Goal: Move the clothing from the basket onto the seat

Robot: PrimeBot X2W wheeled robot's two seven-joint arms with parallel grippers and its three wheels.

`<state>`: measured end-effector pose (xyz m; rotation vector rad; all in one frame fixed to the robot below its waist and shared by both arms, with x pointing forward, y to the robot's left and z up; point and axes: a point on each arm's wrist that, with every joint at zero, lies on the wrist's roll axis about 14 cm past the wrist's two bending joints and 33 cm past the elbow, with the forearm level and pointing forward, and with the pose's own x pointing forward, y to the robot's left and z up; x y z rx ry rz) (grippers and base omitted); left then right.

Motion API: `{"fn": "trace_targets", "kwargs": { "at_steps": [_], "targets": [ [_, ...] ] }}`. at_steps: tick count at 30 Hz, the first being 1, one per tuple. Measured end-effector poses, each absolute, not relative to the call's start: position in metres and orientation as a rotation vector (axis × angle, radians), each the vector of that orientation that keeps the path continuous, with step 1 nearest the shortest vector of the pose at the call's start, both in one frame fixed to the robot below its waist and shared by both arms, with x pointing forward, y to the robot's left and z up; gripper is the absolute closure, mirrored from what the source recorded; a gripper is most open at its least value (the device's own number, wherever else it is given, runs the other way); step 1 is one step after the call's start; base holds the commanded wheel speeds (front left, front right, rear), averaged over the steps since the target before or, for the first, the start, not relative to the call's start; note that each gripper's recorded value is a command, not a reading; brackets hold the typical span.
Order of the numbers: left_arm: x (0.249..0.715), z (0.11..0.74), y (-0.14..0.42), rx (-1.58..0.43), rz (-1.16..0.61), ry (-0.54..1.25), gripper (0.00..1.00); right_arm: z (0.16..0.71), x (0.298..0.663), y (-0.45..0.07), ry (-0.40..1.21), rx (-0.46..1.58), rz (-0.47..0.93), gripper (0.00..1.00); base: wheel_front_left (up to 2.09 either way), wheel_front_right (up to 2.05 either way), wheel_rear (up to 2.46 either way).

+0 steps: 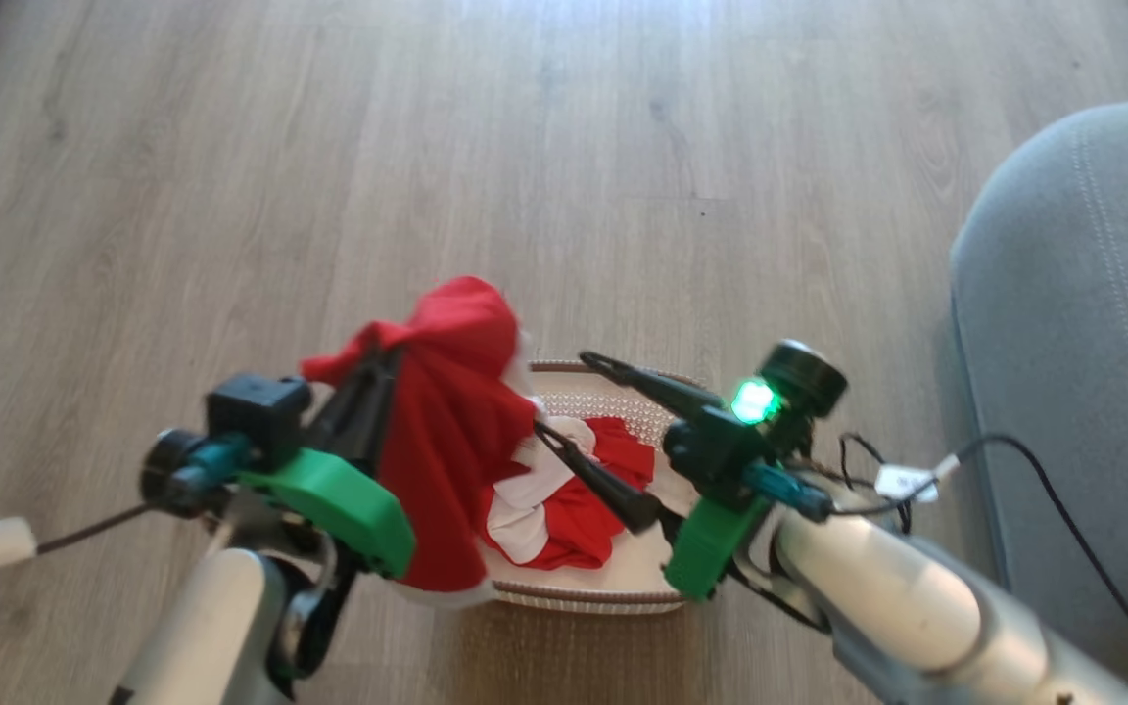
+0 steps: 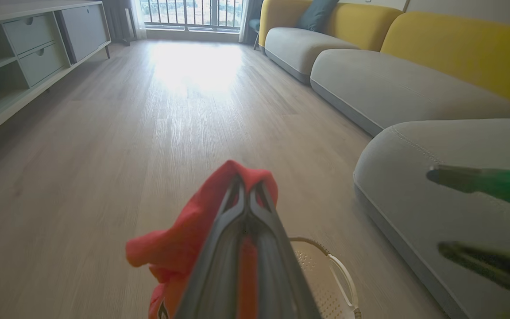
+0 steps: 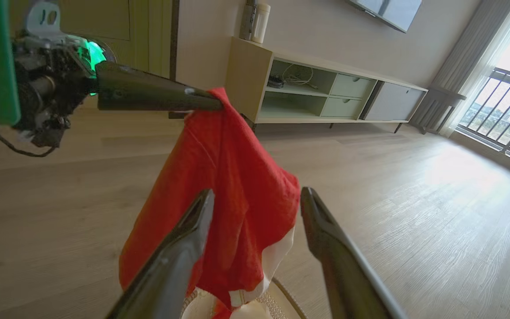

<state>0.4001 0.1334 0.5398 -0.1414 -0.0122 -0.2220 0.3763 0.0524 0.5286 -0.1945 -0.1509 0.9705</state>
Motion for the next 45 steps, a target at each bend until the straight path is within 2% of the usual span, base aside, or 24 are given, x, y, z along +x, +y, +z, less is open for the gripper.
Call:
{"fn": "trace_targets", "kwargs": {
  "at_steps": [7, 19, 20, 21, 22, 23, 24, 26, 27, 28, 29, 37, 45],
  "targets": [
    [0.383, 0.549, 0.1, -0.146, -0.354, -0.017, 1.0, 0.536, 0.375, 0.074, -0.164, -0.233, 1.071, 0.0, 0.0, 0.0, 0.0],
    [0.362, 0.569, 0.057, -0.157, -0.503, -0.041, 1.0, 0.53, 0.376, 0.073, -0.129, -0.22, 1.078, 0.0, 0.0, 0.0, 0.0],
    [0.361, 0.571, 0.055, -0.16, -0.509, -0.043, 1.0, 0.528, 0.376, 0.072, -0.122, -0.221, 1.078, 0.25, 0.0, 0.0, 0.0],
    [0.361, 0.573, 0.054, -0.162, -0.514, -0.045, 1.0, 0.526, 0.375, 0.071, -0.109, -0.216, 1.078, 0.74, 0.0, 0.0, 0.0],
    [0.36, 0.575, 0.053, -0.163, -0.519, -0.05, 1.0, 0.524, 0.375, 0.07, -0.095, -0.203, 1.073, 1.0, 0.0, 0.0, 0.0],
    [0.36, 0.575, 0.052, -0.163, -0.522, -0.052, 1.0, 0.523, 0.375, 0.069, -0.084, -0.189, 1.067, 1.0, 0.0, 0.0, 0.0],
    [0.36, 0.575, 0.051, -0.163, -0.524, -0.051, 0.93, 0.522, 0.375, 0.068, -0.076, -0.179, 1.064, 1.0, 0.0, 0.0, 0.0],
    [0.361, 0.574, 0.049, -0.163, -0.529, -0.047, 0.64, 0.521, 0.374, 0.065, -0.066, -0.17, 1.057, 1.0, 0.0, 0.0, 0.0],
    [0.361, 0.573, 0.048, -0.165, -0.533, -0.045, 0.55, 0.521, 0.375, 0.063, -0.063, -0.166, 1.05, 1.0, 0.0, 0.0, 0.0],
    [0.361, 0.571, 0.047, -0.166, -0.534, -0.041, 0.34, 0.521, 0.376, 0.06, -0.062, -0.164, 1.041, 1.0, 0.0, 0.0, 0.0],
    [0.361, 0.57, 0.047, -0.167, -0.535, -0.037, 0.0, 0.522, 0.378, 0.057, -0.063, -0.159, 1.027, 1.0, 0.0, 0.0, 0.0],
    [0.373, 0.552, 0.024, -0.191, -0.595, -0.011, 0.0, 0.546, 0.412, -0.014, -0.114, -0.153, 0.811, 1.0, 0.0, 0.0, 0.0],
    [0.375, 0.536, -0.025, -0.224, -0.731, 0.024, 0.0, 0.557, 0.414, -0.074, -0.135, -0.176, 0.651, 1.0, 0.0, 0.0, 0.0]
  ]
}}
